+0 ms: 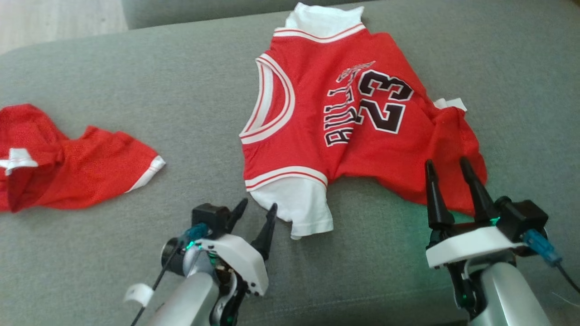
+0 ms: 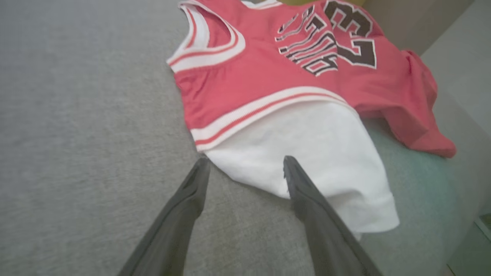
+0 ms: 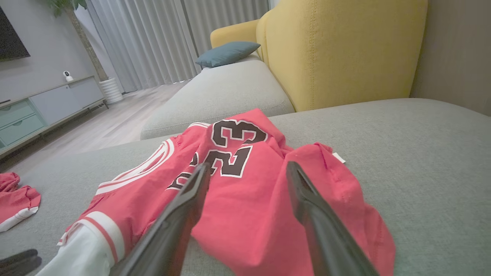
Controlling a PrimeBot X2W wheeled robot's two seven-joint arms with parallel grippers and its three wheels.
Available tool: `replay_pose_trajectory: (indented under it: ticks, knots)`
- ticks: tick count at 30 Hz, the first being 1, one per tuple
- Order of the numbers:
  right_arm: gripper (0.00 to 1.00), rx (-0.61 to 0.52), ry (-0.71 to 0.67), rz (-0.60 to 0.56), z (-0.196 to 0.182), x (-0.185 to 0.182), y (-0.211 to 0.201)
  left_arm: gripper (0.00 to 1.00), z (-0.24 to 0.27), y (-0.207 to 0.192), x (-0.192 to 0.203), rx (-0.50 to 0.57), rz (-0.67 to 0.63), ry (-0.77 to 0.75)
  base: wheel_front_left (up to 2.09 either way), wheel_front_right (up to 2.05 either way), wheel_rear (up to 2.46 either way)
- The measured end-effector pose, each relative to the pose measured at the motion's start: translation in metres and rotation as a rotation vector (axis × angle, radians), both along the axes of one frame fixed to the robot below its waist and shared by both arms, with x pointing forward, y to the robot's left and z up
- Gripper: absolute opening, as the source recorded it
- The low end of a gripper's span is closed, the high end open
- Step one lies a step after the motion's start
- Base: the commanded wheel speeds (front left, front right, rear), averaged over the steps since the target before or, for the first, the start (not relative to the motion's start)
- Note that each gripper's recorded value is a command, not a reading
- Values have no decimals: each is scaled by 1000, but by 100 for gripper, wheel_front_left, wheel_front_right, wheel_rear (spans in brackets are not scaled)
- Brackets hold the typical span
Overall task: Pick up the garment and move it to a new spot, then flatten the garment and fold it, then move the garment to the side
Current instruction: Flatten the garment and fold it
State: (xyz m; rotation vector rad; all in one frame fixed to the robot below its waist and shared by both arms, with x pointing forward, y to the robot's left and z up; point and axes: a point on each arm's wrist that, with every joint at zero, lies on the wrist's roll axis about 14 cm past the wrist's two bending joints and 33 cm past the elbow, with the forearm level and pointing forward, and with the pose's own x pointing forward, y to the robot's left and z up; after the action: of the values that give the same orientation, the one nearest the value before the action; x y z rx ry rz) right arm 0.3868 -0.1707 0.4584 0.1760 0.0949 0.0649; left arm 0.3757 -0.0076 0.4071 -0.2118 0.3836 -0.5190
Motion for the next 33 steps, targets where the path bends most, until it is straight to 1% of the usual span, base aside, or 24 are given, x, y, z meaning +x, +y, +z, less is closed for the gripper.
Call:
replay_pose_trajectory:
  ticks: [5, 8, 13, 14, 15, 18, 21, 28, 29, 33]
  knots:
    - [100, -6, -8, -16, 3, 6, -6, 100, -23, -14, -8, 43, -68, 87, 0, 0, 0]
    - [100, -9, -5, -25, 1, 6, -10, 100, -28, -20, -6, 67, -101, 102, 0, 0, 0]
    - [100, -11, 4, -42, -2, 4, -16, 100, -28, -27, 2, 71, -122, 100, 0, 0, 0]
    - [100, -11, 2, -46, -2, 3, -16, 61, -28, -28, 2, 69, -125, 103, 0, 0, 0]
    - [100, -12, 1, -49, -2, 3, -17, 0, -29, -29, 2, 69, -127, 103, 0, 0, 0]
    - [100, -12, 9, -56, -4, 2, -20, 0, -30, -28, 2, 69, -123, 105, 0, 0, 0]
    - [100, -12, 11, -65, -5, 1, -23, 0, -23, -25, 5, 60, -95, 73, 0, 0, 0]
    - [100, -25, 19, -79, -5, -5, -28, 0, 15, 9, 35, 35, 68, -90, 0, 0, 0]
    - [100, -25, 19, -79, -5, -5, -28, 0, 15, 9, 35, 35, 68, -90, 0, 0, 0]
    - [100, -29, 47, -98, -11, -13, -34, 0, 41, 33, 56, 40, 152, -194, 0, 0, 0]
